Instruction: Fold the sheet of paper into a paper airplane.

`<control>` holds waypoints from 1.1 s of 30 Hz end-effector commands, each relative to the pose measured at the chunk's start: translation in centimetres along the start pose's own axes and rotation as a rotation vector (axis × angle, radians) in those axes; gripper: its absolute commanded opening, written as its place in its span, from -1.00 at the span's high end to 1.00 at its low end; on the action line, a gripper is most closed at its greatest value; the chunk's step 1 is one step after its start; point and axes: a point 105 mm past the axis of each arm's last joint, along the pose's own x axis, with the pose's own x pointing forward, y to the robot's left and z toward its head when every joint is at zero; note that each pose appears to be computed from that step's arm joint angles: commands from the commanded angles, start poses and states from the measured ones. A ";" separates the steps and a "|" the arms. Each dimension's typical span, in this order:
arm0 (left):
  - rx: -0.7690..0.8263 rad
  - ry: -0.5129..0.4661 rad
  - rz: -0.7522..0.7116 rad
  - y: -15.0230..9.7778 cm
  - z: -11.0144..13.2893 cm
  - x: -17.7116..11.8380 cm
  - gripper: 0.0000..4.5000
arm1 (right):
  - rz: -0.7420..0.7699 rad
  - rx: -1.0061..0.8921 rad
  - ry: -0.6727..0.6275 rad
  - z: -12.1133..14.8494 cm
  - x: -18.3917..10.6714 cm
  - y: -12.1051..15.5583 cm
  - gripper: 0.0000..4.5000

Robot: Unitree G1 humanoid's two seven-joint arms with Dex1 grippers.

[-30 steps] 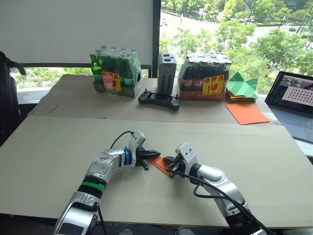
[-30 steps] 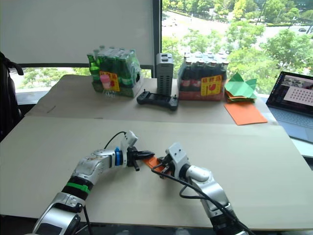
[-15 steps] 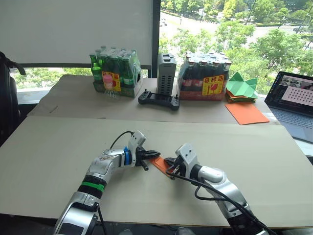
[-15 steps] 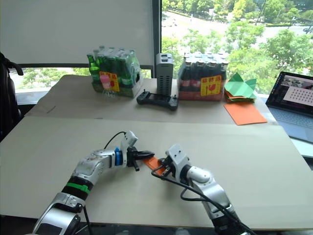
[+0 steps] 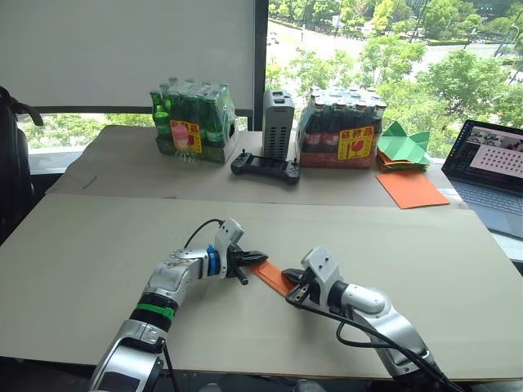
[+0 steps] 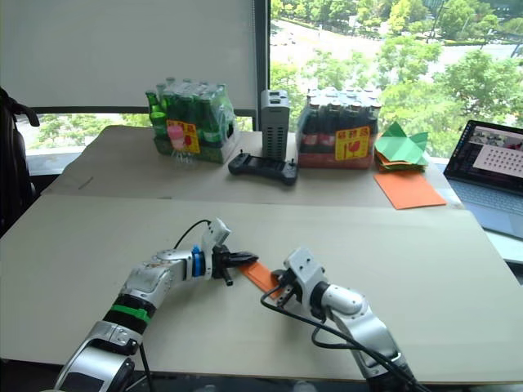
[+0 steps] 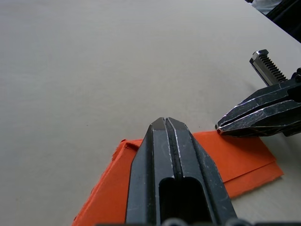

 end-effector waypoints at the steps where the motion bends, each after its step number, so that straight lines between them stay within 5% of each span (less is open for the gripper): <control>1: -0.026 0.080 0.078 1.4 -1.9 -0.8 1.00 | -0.008 0.021 0.100 -2.7 -0.7 -0.3 0.98; 33: -0.050 0.024 0.136 3.0 -0.8 -2.2 1.00 | -0.021 -0.013 0.108 -3.0 -1.8 -1.0 0.98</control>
